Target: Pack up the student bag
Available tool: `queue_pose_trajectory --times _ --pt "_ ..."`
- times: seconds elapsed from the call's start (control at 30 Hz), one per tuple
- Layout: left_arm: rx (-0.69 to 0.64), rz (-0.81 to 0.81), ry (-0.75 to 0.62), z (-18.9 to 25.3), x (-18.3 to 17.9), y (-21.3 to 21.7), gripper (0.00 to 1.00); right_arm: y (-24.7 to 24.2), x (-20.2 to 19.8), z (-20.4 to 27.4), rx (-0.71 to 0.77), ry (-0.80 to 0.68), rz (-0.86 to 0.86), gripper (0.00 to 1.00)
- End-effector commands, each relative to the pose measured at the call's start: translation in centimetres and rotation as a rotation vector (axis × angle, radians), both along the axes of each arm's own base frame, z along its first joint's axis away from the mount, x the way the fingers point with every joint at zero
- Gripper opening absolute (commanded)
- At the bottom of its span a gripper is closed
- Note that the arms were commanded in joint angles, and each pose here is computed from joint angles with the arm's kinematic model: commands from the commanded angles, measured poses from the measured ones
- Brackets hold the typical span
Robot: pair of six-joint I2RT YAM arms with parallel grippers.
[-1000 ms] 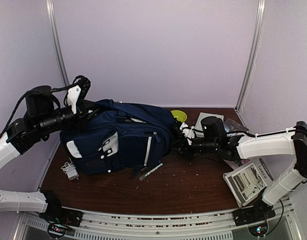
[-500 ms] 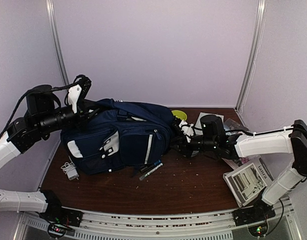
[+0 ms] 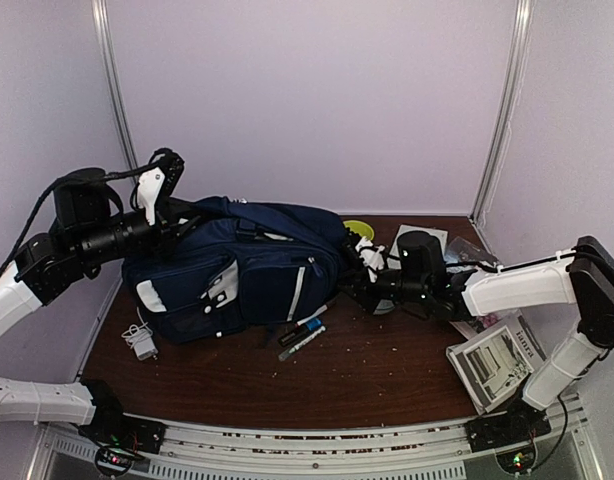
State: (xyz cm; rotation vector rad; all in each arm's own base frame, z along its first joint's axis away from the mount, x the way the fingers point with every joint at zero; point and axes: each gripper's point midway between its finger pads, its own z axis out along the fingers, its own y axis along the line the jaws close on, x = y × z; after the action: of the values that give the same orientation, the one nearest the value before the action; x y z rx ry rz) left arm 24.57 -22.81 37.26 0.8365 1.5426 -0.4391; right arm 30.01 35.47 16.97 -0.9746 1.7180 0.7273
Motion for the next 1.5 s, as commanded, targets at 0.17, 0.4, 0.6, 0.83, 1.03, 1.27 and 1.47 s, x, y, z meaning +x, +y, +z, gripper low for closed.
queue_pose_trajectory --times 0.17,0.4,0.6,0.83,1.03,1.27,1.47 --pt "-0.239 -0.063 -0.241 10.0 -1.9 0.2 0.00 0.0 -0.1 3.3 0.102 -0.108 -0.011 0.03" --pt "-0.255 -0.013 -0.258 10.5 -1.7 1.2 0.00 -1.2 -1.0 3.0 0.068 -0.111 -0.005 0.00" --pt "-0.277 -0.027 -0.278 11.6 -2.2 1.2 0.00 -2.4 -1.6 5.5 0.067 -0.144 0.002 0.00" --pt "-0.292 0.016 -0.297 12.2 -2.0 2.1 0.00 -5.0 -2.2 6.2 0.053 -0.115 -0.042 0.31" --pt "-0.294 -0.023 -0.308 12.4 -2.5 1.6 0.00 -6.6 -0.3 7.1 0.156 -0.025 -0.062 0.66" --pt "-0.295 -0.025 -0.308 12.5 -2.8 1.8 0.00 -4.6 0.7 7.0 0.166 -0.023 0.031 1.00" --pt "-0.288 -0.040 -0.314 12.4 -3.1 1.7 0.00 -3.0 3.0 6.5 0.154 0.014 0.044 0.88"
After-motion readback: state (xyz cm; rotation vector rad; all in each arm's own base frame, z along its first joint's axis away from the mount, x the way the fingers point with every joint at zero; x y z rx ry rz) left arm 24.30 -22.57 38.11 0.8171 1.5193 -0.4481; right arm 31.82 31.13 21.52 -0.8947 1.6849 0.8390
